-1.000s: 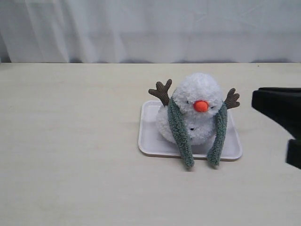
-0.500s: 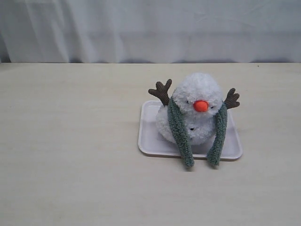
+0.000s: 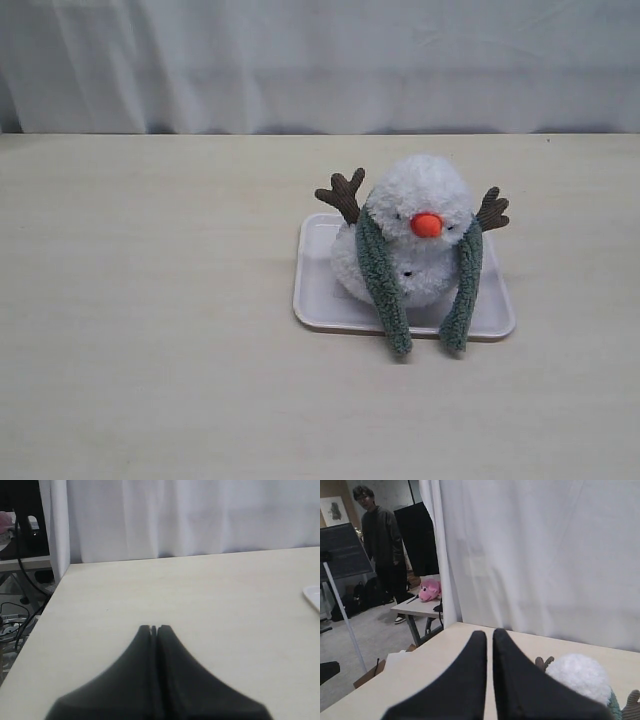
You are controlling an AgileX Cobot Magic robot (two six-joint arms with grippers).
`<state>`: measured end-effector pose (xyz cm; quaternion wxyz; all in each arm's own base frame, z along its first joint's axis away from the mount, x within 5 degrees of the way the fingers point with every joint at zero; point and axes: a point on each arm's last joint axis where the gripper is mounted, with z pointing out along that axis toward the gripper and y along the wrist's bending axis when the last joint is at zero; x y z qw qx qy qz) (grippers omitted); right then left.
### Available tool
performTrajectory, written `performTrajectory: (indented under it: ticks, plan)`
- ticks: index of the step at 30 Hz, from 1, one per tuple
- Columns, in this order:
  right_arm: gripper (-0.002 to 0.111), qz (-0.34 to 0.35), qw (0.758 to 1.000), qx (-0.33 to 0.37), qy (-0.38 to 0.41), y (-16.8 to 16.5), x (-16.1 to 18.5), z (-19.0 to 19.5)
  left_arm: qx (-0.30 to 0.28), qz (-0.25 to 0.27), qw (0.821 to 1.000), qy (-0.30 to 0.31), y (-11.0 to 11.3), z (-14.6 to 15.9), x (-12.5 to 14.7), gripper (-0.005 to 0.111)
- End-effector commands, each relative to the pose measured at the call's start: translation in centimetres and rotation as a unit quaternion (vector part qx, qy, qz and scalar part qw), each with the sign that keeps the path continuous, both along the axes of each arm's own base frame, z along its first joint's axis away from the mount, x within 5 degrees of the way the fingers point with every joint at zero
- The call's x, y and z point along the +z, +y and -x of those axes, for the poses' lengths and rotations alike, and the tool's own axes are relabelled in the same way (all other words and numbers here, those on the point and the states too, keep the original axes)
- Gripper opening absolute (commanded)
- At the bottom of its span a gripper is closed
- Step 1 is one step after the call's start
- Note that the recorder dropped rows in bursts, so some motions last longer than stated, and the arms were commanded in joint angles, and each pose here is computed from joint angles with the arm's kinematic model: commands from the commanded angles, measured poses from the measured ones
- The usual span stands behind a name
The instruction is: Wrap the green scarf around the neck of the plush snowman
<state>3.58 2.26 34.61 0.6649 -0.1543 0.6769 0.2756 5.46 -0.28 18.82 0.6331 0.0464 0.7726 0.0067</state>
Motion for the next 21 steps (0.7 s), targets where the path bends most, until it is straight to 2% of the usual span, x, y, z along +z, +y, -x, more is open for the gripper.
performTrajectory:
  ticks: [1,12,21]
  plan:
    - [0.004,-0.008,1.000,-0.003,-0.010,-0.7,-1.4,0.9,0.001,0.003,1.000,-0.005,0.0,0.0,0.0,0.000]
    - [0.004,-0.011,0.993,-0.115,-0.013,-1.7,-4.6,1.3,0.001,0.003,1.000,-0.004,0.0,0.0,0.0,0.000]
    - [0.004,-0.009,0.970,-0.244,-0.013,-2.3,-4.8,1.2,0.001,0.003,1.000,-0.004,0.0,0.0,0.0,0.000]
